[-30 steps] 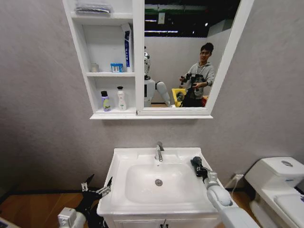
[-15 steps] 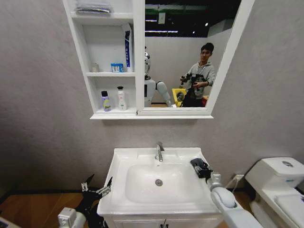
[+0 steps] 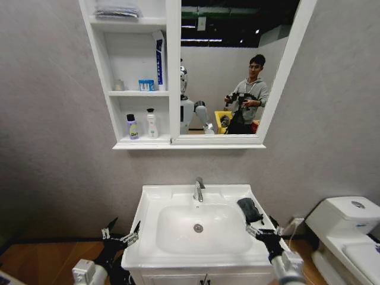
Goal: Move facial cleanser and shampoo from washbasin to cabinet, then wipe washbasin with towel.
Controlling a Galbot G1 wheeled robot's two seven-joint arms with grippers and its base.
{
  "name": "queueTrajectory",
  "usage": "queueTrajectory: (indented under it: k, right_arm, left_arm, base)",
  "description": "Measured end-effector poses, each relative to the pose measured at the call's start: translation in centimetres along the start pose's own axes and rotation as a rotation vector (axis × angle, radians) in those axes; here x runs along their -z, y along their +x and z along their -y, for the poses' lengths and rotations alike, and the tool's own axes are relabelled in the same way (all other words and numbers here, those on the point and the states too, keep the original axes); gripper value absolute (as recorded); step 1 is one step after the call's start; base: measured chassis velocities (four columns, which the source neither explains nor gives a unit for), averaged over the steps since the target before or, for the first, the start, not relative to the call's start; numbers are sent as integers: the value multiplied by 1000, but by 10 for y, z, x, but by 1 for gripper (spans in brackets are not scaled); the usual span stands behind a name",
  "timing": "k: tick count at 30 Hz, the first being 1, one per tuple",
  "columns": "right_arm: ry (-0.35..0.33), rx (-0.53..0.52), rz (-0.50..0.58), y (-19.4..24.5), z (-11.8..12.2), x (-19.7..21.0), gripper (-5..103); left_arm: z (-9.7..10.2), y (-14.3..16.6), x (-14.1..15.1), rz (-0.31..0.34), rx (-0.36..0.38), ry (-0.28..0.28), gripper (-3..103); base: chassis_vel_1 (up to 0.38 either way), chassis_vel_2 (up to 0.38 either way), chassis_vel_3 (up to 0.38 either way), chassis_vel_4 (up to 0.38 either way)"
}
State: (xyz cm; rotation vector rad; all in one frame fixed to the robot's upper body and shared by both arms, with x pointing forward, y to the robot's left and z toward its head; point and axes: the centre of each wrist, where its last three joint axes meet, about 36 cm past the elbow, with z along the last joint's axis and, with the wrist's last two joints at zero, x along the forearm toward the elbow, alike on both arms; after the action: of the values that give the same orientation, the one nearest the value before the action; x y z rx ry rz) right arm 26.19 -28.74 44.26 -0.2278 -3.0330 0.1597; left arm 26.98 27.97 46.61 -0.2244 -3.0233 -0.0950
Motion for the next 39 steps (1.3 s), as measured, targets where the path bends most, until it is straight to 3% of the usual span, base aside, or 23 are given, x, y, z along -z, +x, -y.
queueTrajectory:
  k: [11,39]
  right_arm:
    - [-27,44,44,30,-16,14,100]
    - [-31,55,49,29,-17,12,100]
  left_arm:
    - [0,0,0,0,0,0,100]
    - [0,0,0,0,0,0,100]
  base:
    - [0,0,0,0]
    - [18,-21,-17,20]
